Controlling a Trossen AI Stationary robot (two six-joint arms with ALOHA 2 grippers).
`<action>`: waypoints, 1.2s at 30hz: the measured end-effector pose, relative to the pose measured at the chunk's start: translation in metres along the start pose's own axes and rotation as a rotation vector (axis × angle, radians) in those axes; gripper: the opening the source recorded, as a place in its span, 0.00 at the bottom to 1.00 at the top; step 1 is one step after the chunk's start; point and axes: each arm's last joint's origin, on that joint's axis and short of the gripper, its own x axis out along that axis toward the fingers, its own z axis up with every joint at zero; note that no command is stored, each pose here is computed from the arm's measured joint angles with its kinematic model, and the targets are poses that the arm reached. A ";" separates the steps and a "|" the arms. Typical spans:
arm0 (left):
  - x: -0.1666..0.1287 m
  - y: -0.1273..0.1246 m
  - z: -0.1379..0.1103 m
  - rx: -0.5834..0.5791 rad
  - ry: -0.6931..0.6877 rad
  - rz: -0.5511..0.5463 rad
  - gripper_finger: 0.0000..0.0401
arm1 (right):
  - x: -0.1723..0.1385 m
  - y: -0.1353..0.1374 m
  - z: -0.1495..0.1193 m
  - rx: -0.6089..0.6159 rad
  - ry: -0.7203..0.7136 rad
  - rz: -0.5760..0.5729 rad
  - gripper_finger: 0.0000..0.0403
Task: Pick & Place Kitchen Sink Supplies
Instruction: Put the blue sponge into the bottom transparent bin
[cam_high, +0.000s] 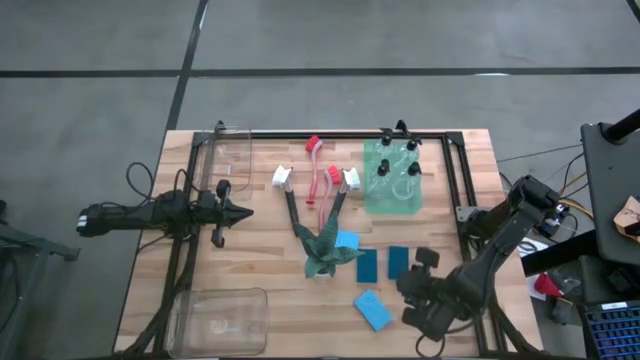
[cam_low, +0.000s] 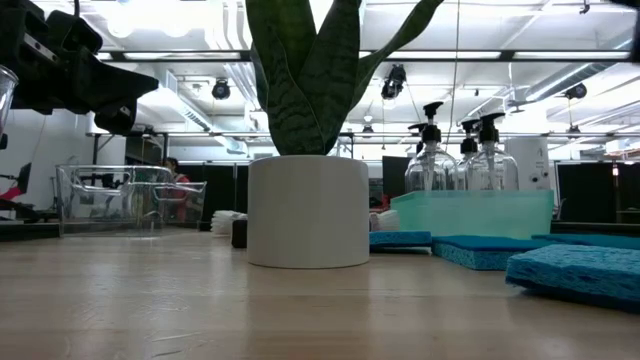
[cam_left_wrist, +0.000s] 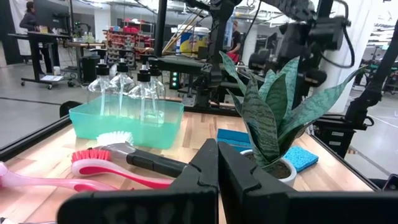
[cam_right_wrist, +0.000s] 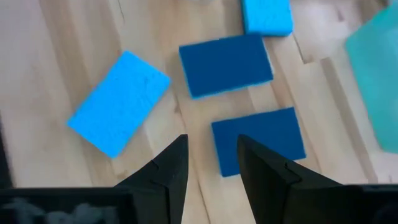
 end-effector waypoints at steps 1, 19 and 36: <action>0.000 0.000 0.000 0.000 0.000 0.002 0.00 | 0.004 0.000 -0.003 -0.001 -0.002 0.003 0.33; 0.000 -0.001 0.011 -0.261 -0.108 -0.024 0.00 | 0.055 -0.013 -0.038 -0.047 0.039 -0.070 0.56; -0.002 -0.007 0.022 -0.350 -0.184 -0.207 0.00 | 0.093 -0.014 -0.050 -0.146 0.068 -0.076 0.52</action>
